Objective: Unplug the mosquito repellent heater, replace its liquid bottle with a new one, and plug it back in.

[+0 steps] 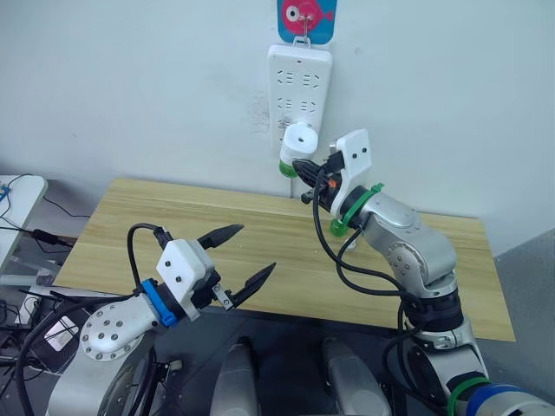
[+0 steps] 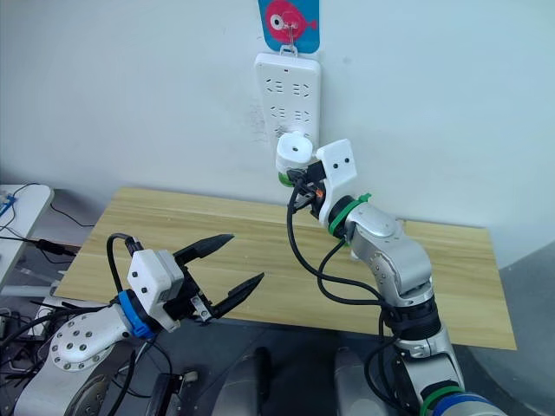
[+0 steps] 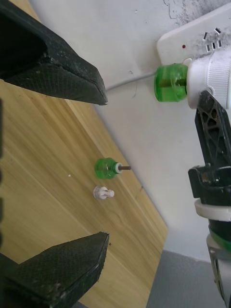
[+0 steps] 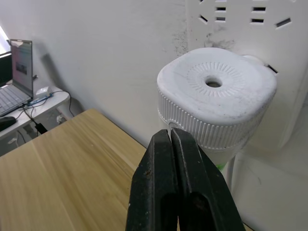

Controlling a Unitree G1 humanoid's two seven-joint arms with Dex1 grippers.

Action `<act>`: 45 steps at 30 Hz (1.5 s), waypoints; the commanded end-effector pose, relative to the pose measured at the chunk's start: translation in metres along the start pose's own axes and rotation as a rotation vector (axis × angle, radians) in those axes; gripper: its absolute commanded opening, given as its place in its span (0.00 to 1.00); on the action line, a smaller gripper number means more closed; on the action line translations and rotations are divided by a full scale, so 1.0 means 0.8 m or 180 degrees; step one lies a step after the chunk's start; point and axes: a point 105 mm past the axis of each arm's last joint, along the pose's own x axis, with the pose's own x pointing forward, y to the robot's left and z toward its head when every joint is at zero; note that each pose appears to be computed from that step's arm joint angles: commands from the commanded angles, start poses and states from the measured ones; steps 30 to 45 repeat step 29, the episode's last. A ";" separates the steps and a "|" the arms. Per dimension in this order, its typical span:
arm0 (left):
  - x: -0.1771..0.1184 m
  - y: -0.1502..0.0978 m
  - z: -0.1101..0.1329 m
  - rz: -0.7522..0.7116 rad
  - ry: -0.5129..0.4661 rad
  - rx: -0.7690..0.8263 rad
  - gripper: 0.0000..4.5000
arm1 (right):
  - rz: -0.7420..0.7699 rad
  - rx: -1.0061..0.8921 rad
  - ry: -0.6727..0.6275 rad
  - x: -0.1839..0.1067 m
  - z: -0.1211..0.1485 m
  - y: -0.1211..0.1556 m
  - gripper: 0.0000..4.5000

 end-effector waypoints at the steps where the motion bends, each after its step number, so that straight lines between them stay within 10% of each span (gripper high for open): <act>1: -0.005 0.012 -0.002 0.0067 0.0042 -0.0062 1.00 | 0.0620 -0.0183 -0.0236 -0.028 0.026 0.032 0.02; 10: -0.031 0.060 -0.044 -0.0297 0.0718 0.0023 1.00 | 0.1204 -0.0901 0.0472 -0.097 -0.015 0.025 0.15; 21: -0.070 0.120 -0.080 -0.0268 0.1452 0.0133 1.00 | 0.0830 -0.1906 0.1422 -0.191 -0.054 -0.090 0.98; 45: -0.073 0.125 -0.089 -0.0126 0.1456 0.0053 1.00 | 0.0878 -0.1618 0.1411 -0.204 -0.056 -0.090 0.98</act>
